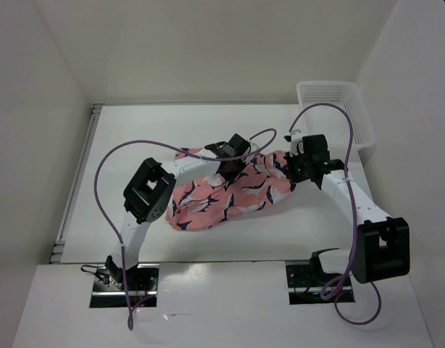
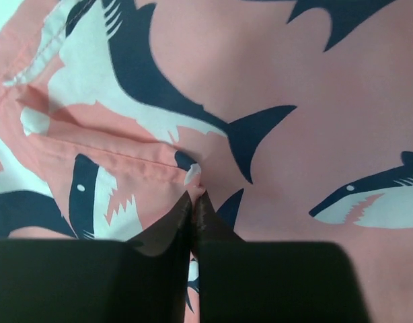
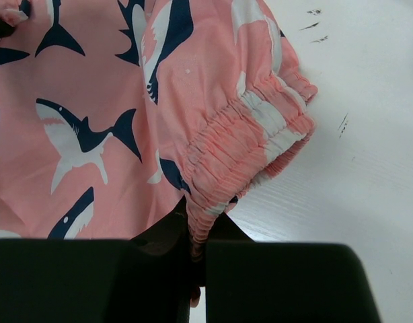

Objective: Fold and stack the shorts
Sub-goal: Fold the shorts

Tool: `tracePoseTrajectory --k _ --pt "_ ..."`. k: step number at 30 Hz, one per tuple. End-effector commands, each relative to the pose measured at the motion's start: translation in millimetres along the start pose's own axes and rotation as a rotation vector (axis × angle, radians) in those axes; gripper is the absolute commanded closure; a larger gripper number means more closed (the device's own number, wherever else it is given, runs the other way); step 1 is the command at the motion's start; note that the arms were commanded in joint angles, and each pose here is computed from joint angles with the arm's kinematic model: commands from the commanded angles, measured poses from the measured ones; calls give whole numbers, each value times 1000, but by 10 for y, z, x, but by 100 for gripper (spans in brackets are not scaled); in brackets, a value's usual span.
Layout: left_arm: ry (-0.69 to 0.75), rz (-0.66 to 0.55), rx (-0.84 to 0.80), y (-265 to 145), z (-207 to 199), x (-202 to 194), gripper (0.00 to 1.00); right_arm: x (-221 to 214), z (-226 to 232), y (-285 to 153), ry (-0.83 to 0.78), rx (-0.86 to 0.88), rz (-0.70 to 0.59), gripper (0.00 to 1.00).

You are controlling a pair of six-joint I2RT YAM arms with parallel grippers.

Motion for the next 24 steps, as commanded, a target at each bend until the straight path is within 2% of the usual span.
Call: tracePoseTrajectory --k 1,4,6,8,9,10,12,16,19,24 --pt "-25 -9 10 -109 159 83 100 66 -17 -55 -9 -12 -61 100" --pt "-76 -21 -23 -364 406 226 100 63 -32 -56 -8 -32 -57 100" --pt "-108 -84 -22 -597 585 417 100 25 -65 -49 -9 -50 -44 100" --pt "-165 -114 8 -804 914 483 100 -5 -100 -38 -10 -69 -39 100" --pt "-185 -169 15 -979 1050 603 100 -8 -111 -39 -22 -79 -37 100" --pt "-228 -167 37 -1043 1291 571 100 -8 -112 -39 -23 -79 -36 100" --pt "-264 -191 60 -1135 1503 562 100 -44 -114 -26 -41 -76 -25 100" --pt "-343 -152 120 -1029 1899 328 100 -91 -137 1 -41 -78 -7 100" --pt "-357 -135 147 -896 1971 242 100 -92 -140 1 -50 -78 -6 100" --pt "-382 -70 197 -392 2139 80 96 -92 -141 1 -50 -78 -6 100"
Point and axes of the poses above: each gripper's point midway between its finger pads, its own y axis out along the fingers, its own z axis along the line the jaws close on, x = y × z, the point moved 10 cm from there along -y, back along the fingers, and after that the axes turned 4 degrees about -y, right-handed, at the moved point
